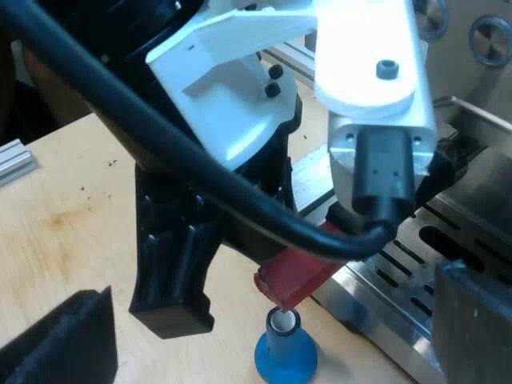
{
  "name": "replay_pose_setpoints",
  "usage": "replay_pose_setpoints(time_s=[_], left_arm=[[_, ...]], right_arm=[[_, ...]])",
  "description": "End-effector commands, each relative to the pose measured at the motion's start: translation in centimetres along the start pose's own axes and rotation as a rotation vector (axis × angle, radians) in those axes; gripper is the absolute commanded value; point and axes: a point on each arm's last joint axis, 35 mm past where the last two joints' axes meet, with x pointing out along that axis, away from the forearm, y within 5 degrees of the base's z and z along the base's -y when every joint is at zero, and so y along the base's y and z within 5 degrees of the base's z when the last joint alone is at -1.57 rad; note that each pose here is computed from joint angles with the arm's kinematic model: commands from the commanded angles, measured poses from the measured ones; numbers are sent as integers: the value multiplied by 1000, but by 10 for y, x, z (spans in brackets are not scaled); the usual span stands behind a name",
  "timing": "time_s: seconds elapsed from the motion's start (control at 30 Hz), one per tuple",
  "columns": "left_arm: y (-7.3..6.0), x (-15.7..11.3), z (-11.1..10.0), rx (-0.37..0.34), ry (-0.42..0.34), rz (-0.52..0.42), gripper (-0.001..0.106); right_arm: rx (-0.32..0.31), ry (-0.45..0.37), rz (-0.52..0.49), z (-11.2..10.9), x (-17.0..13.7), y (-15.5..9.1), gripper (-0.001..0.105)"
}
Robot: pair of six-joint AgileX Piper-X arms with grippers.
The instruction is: Put the handle in the coffee machine
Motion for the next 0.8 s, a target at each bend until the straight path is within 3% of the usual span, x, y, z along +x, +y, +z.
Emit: replay_pose_setpoints(time_s=[0.03, 0.3, 0.63, 0.8], left_arm=[[-23, -3, 3, 80, -20, -303, 0], [-15, -4, -7, 92, 54, -165, 0], [6, -14, -10, 20, 41, -114, 0], [6, -27, -17, 30, 20, -112, 0]], right_arm=[[2, -23, 1, 5, -4, -2, 80], [2, -23, 1, 5, -4, -2, 80], [1, -21, 1, 5, -4, -2, 80], [1, -21, 1, 5, -4, -2, 80]])
